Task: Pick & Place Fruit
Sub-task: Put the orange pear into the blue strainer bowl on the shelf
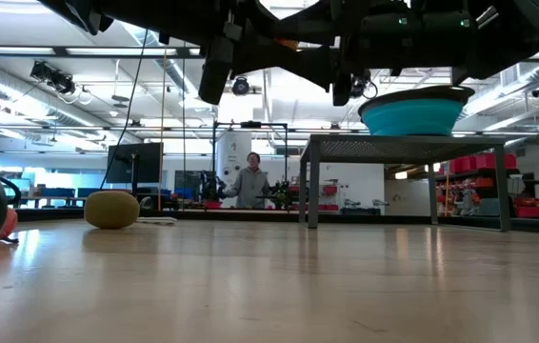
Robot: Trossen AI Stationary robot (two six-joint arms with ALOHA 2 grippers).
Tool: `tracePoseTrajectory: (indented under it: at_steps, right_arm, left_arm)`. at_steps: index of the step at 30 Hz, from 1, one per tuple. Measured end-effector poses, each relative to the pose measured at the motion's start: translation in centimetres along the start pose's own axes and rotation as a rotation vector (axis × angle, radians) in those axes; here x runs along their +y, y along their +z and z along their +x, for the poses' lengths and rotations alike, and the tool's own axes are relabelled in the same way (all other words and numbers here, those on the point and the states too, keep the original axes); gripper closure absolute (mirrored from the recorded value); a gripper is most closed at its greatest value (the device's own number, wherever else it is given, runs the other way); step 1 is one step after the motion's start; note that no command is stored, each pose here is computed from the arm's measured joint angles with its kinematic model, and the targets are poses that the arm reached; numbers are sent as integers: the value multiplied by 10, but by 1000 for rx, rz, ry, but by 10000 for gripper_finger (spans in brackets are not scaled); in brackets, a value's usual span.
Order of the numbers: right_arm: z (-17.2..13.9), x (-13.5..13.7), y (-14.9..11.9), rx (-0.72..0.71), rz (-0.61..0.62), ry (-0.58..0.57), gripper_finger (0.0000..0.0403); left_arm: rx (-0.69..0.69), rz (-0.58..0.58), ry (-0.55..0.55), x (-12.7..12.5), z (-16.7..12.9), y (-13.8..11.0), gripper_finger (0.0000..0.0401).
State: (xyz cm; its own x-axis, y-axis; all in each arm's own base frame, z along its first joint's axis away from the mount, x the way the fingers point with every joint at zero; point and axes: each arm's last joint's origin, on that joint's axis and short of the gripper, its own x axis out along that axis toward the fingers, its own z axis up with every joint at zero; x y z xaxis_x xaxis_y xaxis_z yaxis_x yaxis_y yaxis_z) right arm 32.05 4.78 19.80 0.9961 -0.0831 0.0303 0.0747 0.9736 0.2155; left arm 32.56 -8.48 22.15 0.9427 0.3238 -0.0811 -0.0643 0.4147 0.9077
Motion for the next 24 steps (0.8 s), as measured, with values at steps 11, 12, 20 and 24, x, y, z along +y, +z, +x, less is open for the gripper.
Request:
tracePoseTrajectory:
  at_steps: [11, 12, 20, 24]
  right_arm:
    - [0, 0, -1, 15, -14, -5, 255]
    - [0, 0, -1, 14, -12, -5, 260]
    - [0, -1, -2, 15, -12, -10, 272]
    - [0, -1, -1, 12, -12, -16, 273]
  left_arm:
    - [19, 6, -8, -1, 0, -1, 259]
    - [18, 5, -9, -2, 0, -1, 259]
    - [6, -16, -12, -3, -2, 2, 239]
    - [-4, -29, -15, -3, -3, 3, 193]
